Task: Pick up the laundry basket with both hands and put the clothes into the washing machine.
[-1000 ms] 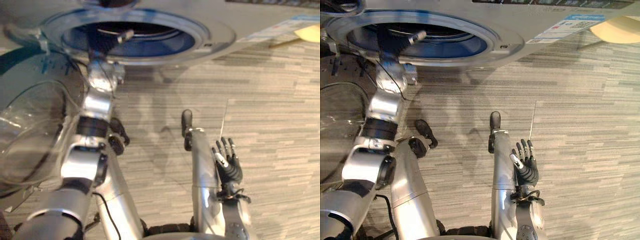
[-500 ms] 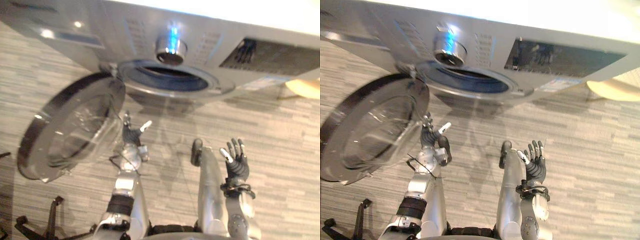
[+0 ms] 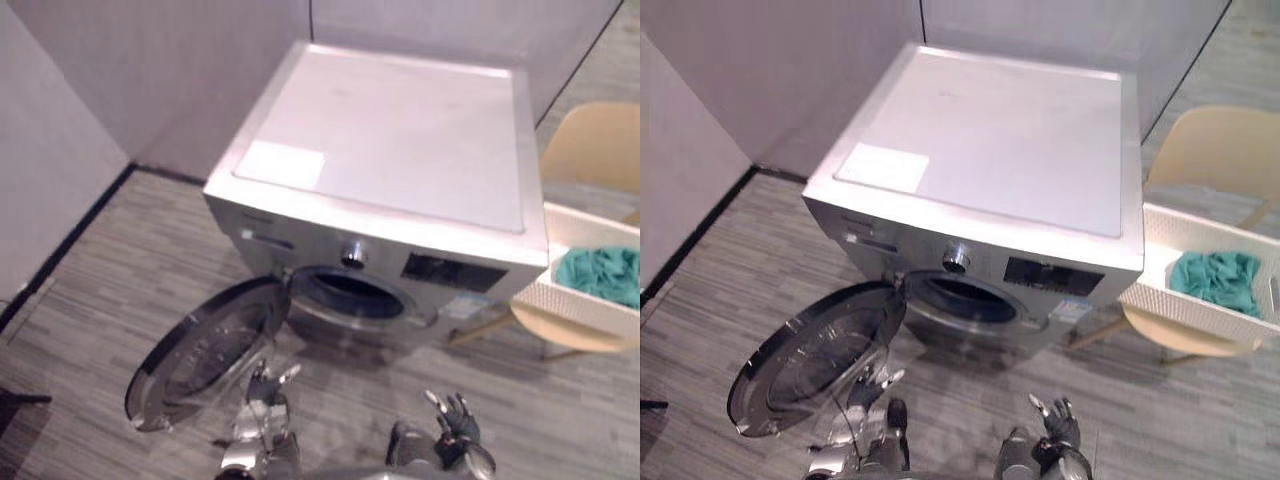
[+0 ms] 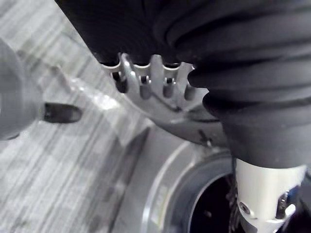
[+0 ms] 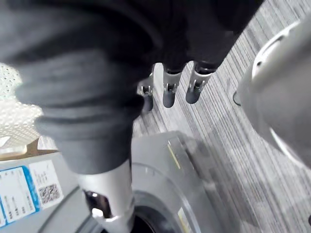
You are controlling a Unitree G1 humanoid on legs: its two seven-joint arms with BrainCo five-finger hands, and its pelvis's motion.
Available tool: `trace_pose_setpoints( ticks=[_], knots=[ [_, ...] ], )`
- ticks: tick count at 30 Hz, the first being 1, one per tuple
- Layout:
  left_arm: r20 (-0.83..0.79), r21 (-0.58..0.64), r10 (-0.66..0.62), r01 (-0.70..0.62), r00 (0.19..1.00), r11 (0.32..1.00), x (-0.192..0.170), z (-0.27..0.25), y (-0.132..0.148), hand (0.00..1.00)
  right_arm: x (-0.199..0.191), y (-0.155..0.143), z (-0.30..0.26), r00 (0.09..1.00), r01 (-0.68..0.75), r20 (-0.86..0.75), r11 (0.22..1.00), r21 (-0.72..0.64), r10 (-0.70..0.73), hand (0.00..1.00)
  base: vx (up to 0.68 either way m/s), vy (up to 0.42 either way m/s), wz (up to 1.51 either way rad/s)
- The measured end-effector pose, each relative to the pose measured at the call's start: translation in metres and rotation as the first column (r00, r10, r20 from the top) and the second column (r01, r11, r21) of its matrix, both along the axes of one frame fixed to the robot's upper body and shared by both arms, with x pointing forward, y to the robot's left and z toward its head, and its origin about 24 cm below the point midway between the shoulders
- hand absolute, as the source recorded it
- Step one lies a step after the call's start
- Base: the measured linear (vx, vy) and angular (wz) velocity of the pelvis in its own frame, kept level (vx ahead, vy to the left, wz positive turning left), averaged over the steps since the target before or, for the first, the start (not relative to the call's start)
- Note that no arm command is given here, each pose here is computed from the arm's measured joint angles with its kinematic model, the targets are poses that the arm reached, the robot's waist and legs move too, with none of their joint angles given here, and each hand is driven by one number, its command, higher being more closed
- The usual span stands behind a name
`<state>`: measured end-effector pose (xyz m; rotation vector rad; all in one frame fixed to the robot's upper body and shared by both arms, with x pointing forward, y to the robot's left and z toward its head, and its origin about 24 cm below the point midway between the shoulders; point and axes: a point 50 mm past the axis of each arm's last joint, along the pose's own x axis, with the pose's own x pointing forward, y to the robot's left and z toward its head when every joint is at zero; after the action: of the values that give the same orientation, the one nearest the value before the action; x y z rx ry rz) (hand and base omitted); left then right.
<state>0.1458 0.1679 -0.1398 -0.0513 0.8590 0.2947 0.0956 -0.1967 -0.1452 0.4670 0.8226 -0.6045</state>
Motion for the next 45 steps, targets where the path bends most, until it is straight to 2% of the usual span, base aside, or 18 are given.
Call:
trace_pose_setpoints(
  ticks=[6,14,17,26,31,35,38,45],
  knots=[
    [-0.070,-0.017,0.105,-0.107,0.992,0.994,-0.021,-0.009,0.018,0.00,-0.020,-0.004,-0.015,0.988,-0.016,-0.155,1.000,0.010,0.017,0.00,0.00,-0.050,0.14],
    [-0.099,-0.056,0.091,-0.097,0.991,0.994,-0.026,-0.013,0.009,0.00,-0.013,-0.009,-0.015,0.986,-0.041,-0.159,0.999,0.021,0.044,0.00,-0.08,0.095,-0.14],
    [-0.126,-0.027,0.090,-0.094,0.988,0.995,-0.031,-0.015,0.020,0.00,-0.016,0.005,-0.019,0.985,-0.026,-0.166,0.997,0.074,0.038,0.00,0.01,0.093,-0.34],
    [-0.145,0.013,-0.076,0.078,0.987,0.997,-0.026,-0.015,0.011,0.00,-0.016,0.000,-0.016,0.990,-0.019,-0.137,0.998,0.053,0.026,0.00,-0.01,0.009,-0.26],
    [-0.121,-0.018,-0.074,0.073,0.990,0.997,-0.016,-0.013,0.000,0.00,-0.026,-0.005,-0.017,0.987,0.026,-0.157,0.998,0.056,-0.017,0.00,0.06,-0.244,0.17],
    [-0.153,0.017,-0.079,0.082,0.985,0.996,-0.027,-0.016,0.013,0.00,-0.037,-0.005,-0.022,0.975,0.059,-0.218,0.996,0.069,-0.043,0.00,0.03,-0.544,-0.12],
    [-0.197,-0.036,-0.113,0.108,0.974,0.994,-0.033,-0.022,-0.006,0.00,-0.035,-0.030,-0.019,0.969,0.021,-0.248,1.000,0.006,-0.018,0.00,-0.02,-0.479,-0.12],
    [-0.154,-0.012,-0.056,0.055,0.986,0.998,-0.024,-0.017,0.009,0.00,-0.040,-0.026,-0.021,0.961,-0.027,-0.275,1.000,0.008,0.028,0.00,-0.11,-0.334,0.25]
  ],
)
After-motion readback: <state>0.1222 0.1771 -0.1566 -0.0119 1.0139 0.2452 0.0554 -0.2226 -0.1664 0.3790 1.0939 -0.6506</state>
